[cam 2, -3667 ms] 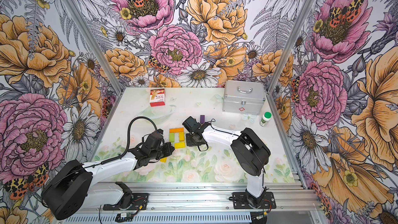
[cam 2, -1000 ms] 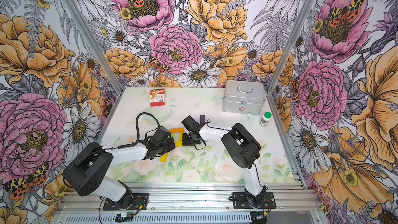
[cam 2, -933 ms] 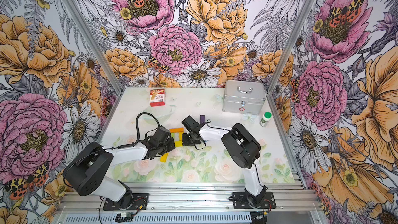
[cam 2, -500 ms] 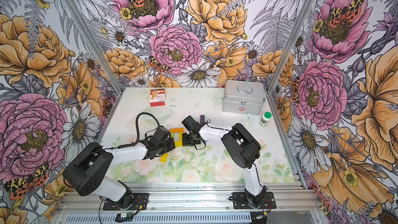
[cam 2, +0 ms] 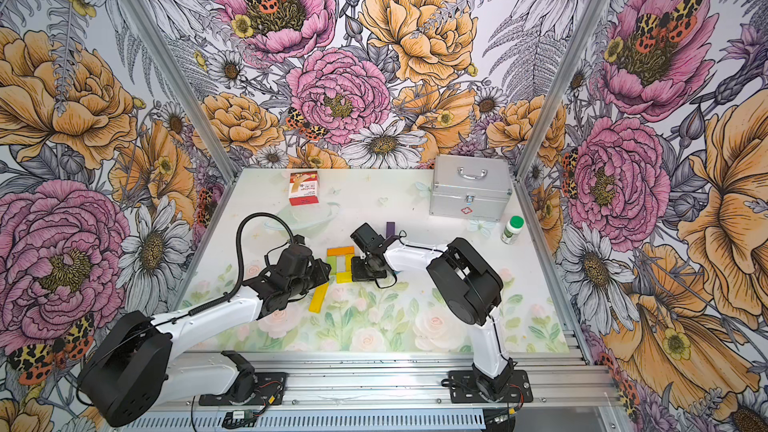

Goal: Assemble the letter p with building blocks
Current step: Assemble the building block at the center of the board.

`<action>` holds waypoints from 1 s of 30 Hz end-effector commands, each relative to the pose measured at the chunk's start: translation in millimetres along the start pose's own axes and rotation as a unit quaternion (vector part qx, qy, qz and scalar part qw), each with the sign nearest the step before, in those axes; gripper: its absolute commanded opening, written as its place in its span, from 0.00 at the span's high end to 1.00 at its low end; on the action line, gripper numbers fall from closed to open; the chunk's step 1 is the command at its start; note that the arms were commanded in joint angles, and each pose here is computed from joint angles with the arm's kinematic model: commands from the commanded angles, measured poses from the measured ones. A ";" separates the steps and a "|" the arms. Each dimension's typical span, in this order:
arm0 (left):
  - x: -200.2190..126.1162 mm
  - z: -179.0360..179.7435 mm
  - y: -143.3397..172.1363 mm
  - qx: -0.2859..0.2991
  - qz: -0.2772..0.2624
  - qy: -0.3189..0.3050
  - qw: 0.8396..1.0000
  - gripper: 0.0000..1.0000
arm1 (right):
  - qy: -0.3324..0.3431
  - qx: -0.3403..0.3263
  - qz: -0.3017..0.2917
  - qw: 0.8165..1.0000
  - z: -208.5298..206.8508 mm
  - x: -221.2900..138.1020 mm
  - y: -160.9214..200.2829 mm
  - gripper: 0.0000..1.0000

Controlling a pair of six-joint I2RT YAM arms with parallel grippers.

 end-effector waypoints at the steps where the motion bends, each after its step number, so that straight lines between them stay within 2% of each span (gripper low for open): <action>1: -11.4 10.4 -1.9 0.025 -0.016 -0.029 0.999 0.71 | 0.014 0.005 -0.019 1.000 -4.8 -14.0 0.0 1.00; 2: -14.5 12.3 -0.9 0.033 -0.013 -0.036 0.999 0.66 | 0.014 0.003 -0.026 1.000 -4.0 -19.6 -1.4 0.97; 5: -22.9 15.0 2.8 0.048 -0.007 -0.036 0.998 0.55 | 0.017 -0.004 -0.048 0.999 -1.3 -36.1 -3.2 0.65; 8: -28.3 21.1 10.4 0.052 0.006 -0.037 0.998 0.49 | 0.022 -0.015 -0.064 0.998 2.7 -51.7 -4.5 0.41; 11: -30.9 30.4 21.4 0.054 0.026 -0.046 0.997 0.45 | 0.021 -0.024 -0.076 0.997 6.4 -62.7 -6.5 0.28; 15: -33.1 44.5 34.3 0.055 0.047 -0.067 0.995 0.39 | 0.022 -0.034 -0.081 0.996 9.6 -67.4 -10.9 0.24; 21: -30.8 47.7 46.3 0.072 0.075 -0.062 0.993 0.38 | 0.021 -0.042 -0.081 0.996 14.0 -67.9 -15.8 0.23; 30: -18.4 49.3 55.2 0.093 0.104 -0.089 0.986 0.40 | 0.025 -0.040 -0.076 0.996 9.8 -63.7 -15.0 0.23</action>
Point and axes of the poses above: each gripper's point midway between its finger pads, its own x axis out along the fingers, its own z axis along the line the jaws close on, y = z × x, the point moved 6 cm from there along -x, back along the fingers, and after that the axes turned 1 degree about x, right-handed, at the moved point
